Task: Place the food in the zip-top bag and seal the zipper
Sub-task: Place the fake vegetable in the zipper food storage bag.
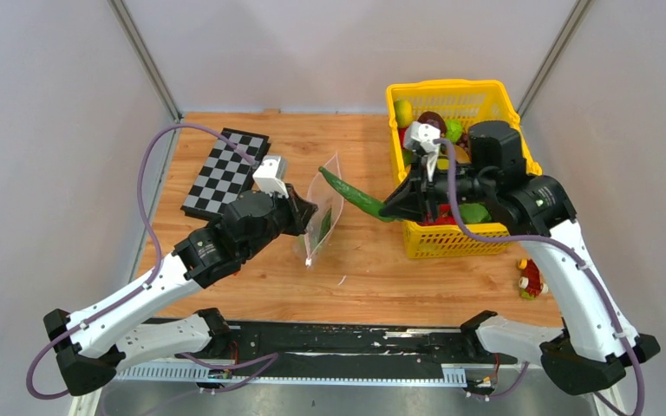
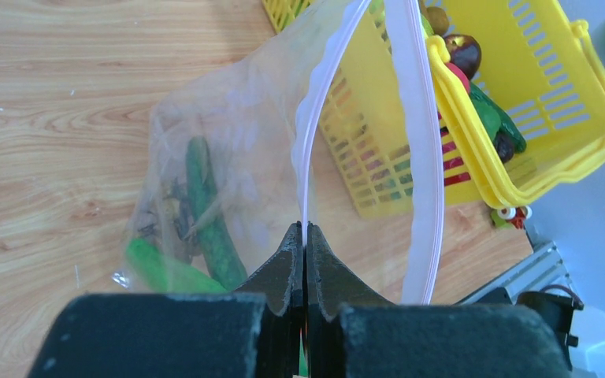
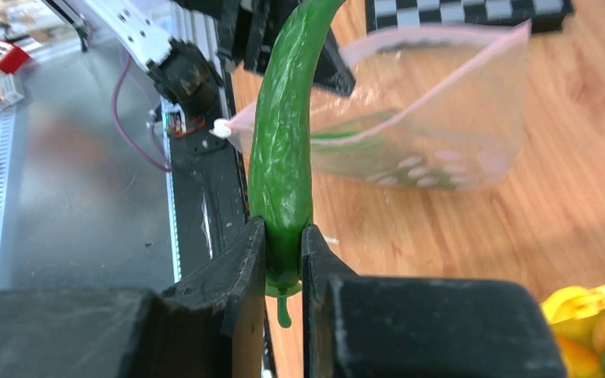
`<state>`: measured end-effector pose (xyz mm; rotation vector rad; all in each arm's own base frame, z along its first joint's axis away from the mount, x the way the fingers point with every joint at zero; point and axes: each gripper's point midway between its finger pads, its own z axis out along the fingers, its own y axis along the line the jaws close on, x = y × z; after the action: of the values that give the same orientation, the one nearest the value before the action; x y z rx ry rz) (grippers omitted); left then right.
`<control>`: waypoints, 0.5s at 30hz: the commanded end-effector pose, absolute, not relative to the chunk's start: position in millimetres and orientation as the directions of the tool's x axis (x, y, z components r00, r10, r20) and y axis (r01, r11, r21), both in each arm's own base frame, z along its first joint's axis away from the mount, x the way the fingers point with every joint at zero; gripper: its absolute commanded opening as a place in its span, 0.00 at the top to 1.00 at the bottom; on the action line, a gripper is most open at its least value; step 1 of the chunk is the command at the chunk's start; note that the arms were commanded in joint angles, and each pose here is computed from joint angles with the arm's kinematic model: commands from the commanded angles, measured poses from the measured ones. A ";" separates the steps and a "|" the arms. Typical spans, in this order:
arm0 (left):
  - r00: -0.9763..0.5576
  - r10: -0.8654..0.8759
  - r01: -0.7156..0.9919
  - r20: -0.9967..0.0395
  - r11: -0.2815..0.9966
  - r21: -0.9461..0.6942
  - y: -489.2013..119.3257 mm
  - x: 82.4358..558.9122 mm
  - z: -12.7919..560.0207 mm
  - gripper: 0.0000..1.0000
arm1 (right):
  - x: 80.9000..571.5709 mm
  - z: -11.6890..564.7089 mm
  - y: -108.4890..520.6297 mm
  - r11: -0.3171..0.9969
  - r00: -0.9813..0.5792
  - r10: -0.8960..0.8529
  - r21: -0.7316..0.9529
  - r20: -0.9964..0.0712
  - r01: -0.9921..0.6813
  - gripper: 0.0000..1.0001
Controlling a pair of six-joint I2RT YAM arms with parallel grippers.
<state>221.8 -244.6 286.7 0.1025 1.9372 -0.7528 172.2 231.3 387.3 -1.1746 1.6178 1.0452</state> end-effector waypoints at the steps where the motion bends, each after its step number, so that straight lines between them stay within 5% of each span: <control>1: -0.418 -0.350 0.325 -0.839 0.804 -0.497 -233.9 233.3 307.3 1.00 | 174.9 348.0 225.3 0.364 -0.309 -0.431 0.149 -0.848 -0.919 1.00; 15: -0.456 -0.276 0.397 -0.846 0.788 -0.471 -253.8 230.6 305.6 1.00 | 202.9 328.3 246.2 0.500 -0.407 -0.487 0.135 -0.773 -0.855 1.00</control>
<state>230.0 -240.2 285.7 0.0443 1.9312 -0.7148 187.9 242.3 309.6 -1.1972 2.0755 0.7353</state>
